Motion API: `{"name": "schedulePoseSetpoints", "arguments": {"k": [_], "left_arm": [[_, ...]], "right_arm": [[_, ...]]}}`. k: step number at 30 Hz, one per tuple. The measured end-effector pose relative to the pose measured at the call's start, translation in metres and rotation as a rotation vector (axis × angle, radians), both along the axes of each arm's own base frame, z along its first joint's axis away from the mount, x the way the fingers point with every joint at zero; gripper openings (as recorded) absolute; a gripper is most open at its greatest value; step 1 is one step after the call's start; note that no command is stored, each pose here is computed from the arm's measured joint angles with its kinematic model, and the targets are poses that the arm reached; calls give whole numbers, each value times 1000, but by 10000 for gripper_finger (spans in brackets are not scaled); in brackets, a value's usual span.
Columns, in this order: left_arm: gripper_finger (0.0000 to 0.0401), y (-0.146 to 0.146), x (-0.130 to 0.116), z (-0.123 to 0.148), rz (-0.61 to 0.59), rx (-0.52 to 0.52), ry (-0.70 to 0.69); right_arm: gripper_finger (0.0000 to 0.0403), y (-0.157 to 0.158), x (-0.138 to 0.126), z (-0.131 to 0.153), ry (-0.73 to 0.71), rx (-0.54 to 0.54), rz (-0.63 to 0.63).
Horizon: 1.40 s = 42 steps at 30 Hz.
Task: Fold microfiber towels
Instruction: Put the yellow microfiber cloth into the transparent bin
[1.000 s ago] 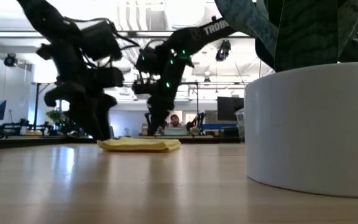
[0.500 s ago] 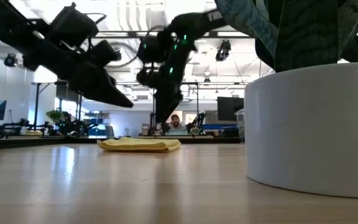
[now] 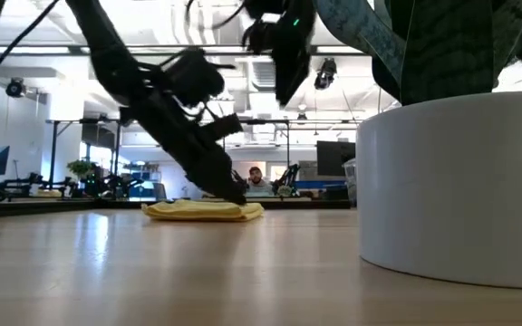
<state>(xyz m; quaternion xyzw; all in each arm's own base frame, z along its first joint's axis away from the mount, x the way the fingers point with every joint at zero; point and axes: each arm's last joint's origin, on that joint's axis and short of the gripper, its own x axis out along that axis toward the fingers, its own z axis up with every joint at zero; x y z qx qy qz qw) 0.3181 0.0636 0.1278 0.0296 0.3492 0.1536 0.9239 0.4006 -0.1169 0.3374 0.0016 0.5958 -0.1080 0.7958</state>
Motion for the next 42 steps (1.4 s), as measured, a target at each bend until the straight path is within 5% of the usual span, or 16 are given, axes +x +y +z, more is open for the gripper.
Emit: {"name": "schedulePoseSetpoints", "arguments": {"k": [7,12,17,25,30,35,42], "left_arm": [[157,-10,28,-13,-339,-182,-13],[157,-35,25,-9,-517,-314,19],[157,-62,14,28,-606,-294,10],[157,-81,-45,80,-527,-288,-28],[157,-79,-87,80,-404,-365,-137],[157,-73,-117,72,-287,-295,-256],[157,-71,-137,79,-268,-258,-356]], "right_arm": [[235,14,-37,18,-52,-22,-17],[235,23,-47,-8,-61,11,-100],[235,40,-40,-53,-98,115,-236],[235,56,-22,-103,-263,282,-432],[235,54,-12,-122,-275,312,-515],[235,54,13,-144,-247,333,-506],[235,52,44,-184,-165,400,-481]]}}
